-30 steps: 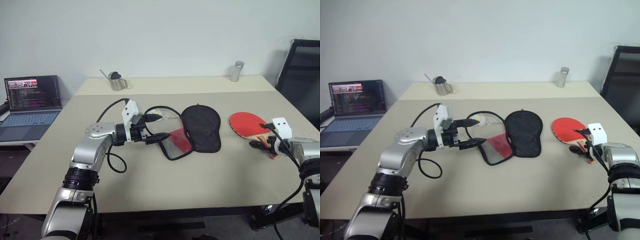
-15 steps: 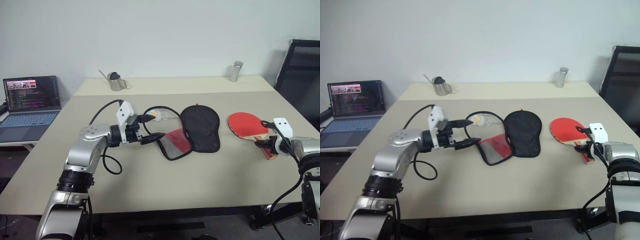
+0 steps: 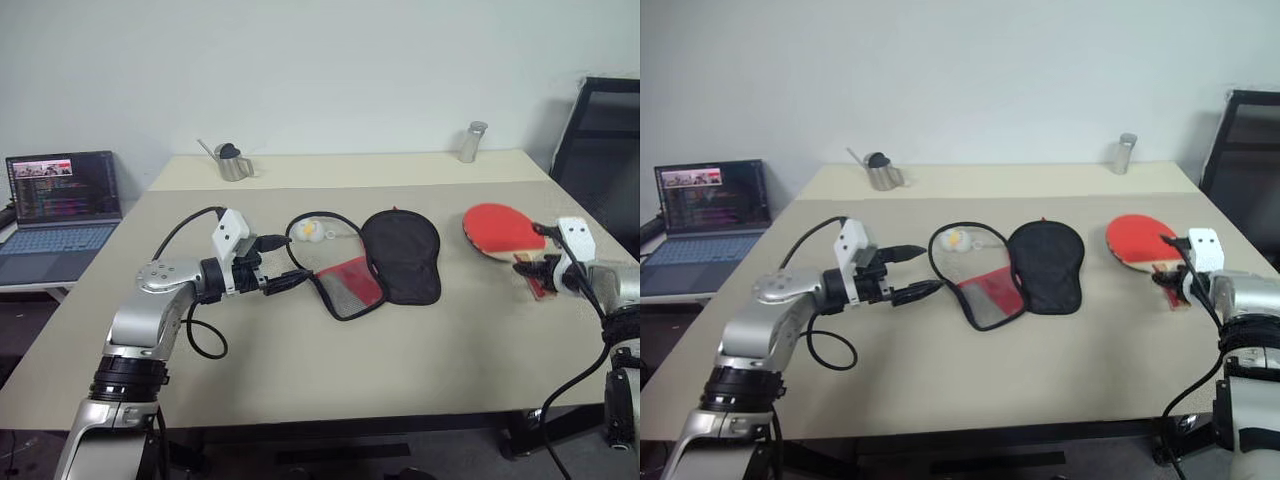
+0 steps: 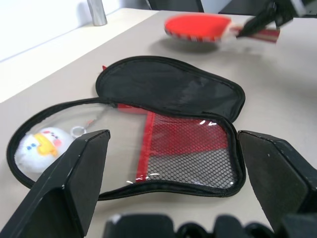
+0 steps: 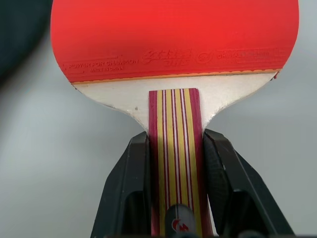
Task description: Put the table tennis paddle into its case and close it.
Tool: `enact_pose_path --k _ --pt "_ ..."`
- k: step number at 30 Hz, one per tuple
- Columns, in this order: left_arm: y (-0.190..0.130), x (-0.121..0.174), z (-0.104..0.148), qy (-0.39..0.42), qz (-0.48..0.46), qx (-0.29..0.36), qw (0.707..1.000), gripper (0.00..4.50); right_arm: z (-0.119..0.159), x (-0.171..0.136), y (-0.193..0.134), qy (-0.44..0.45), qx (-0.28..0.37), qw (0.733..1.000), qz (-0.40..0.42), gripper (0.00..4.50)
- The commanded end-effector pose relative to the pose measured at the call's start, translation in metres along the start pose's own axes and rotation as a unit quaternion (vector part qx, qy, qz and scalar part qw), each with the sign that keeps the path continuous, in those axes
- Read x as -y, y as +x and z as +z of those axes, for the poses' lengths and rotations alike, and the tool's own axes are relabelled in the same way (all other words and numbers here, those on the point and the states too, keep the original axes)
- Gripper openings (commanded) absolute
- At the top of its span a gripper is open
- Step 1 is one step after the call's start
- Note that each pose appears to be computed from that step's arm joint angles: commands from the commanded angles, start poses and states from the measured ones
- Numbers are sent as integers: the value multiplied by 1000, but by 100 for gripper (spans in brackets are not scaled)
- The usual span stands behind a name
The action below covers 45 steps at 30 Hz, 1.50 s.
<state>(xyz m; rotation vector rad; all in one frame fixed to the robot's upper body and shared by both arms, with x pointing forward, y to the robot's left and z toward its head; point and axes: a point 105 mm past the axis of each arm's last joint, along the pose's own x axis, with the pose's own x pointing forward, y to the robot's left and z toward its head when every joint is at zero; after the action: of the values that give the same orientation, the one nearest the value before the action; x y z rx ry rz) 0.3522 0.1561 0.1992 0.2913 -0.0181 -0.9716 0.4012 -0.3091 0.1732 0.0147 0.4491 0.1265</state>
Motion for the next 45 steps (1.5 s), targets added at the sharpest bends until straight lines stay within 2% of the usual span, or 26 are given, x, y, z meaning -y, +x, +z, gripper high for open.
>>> enact_pose_path --k 1,7,12,18,26,40,42,45 --pt "-5 0 18 21 4 23 1000 450 36 -34 -15 -1 60 997 46 106" --pt "-2 4 20 15 -4 29 999 450 37 -116 -8 9 68 991 113 106" --pt "1 4 22 16 -6 32 999 450 32 -150 9 39 66 991 112 106" --pt "2 5 22 20 -6 32 999 450 26 -165 32 70 63 992 81 106" --pt "2 5 22 23 -3 31 999 450 6 -171 55 54 46 996 52 106" --pt "2 5 19 22 -4 28 999 450 0 -172 67 32 39 998 27 106" --pt "2 5 18 22 -3 28 999 450 1 -175 65 30 39 998 33 177" --pt "1 4 17 20 0 26 999 450 6 -181 61 30 46 997 45 258"
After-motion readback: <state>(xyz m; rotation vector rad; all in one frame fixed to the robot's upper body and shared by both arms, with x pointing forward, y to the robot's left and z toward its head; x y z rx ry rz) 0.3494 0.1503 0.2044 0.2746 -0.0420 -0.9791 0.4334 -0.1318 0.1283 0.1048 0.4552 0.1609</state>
